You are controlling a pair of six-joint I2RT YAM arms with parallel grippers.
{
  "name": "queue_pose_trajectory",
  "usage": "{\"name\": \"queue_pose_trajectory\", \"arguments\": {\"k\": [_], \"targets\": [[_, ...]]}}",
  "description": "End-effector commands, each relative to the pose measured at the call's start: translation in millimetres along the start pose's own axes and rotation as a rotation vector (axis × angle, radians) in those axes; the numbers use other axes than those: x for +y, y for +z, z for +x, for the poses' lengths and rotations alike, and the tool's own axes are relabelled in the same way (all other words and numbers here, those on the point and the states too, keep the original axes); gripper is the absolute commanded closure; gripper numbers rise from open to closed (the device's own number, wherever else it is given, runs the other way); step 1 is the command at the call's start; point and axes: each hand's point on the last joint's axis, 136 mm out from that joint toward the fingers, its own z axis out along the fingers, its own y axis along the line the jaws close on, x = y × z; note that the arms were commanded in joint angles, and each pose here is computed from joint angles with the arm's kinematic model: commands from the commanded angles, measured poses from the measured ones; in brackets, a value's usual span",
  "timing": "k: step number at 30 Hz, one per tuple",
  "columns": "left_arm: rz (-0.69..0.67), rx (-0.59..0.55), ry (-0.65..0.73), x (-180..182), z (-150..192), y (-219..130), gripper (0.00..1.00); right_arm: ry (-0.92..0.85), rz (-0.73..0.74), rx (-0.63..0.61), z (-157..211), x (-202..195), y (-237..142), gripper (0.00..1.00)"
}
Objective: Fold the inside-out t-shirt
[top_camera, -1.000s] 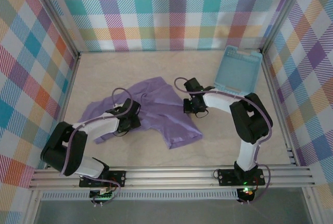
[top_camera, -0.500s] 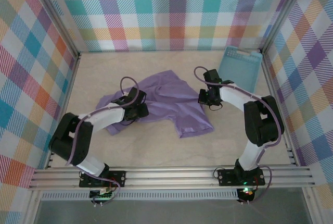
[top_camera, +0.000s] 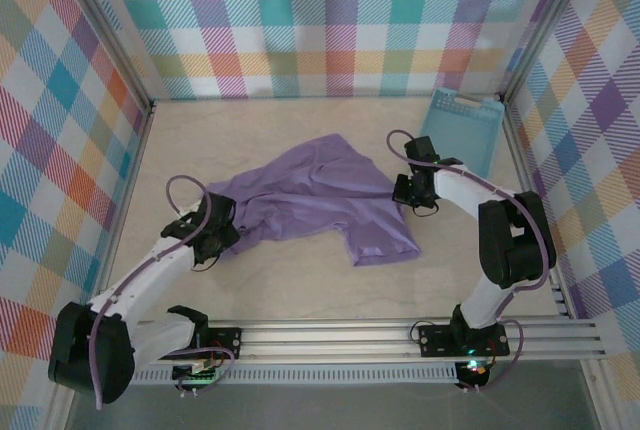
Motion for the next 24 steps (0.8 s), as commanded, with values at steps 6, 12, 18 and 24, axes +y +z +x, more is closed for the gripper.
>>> {"name": "queue_pose_trajectory", "arguments": {"k": [6, 12, 18, 24], "targets": [[-0.005, 0.134, 0.018, -19, 15, 35, 0.45, 0.017, -0.040, -0.018, -1, 6, -11, 0.95], [-0.020, 0.040, 0.002, -17, -28, 14, 0.80, 0.025, -0.047, -0.045, -16, 6, -26, 1.00], [-0.004, -0.314, -0.053, -4, -115, -81, 0.96, 0.014, -0.035, -0.174, -53, 6, -79, 1.00], [0.067, -0.370, -0.106, 15, -95, -86, 0.93, 0.036, -0.034, -0.193, -59, -7, -86, 1.00]]}}
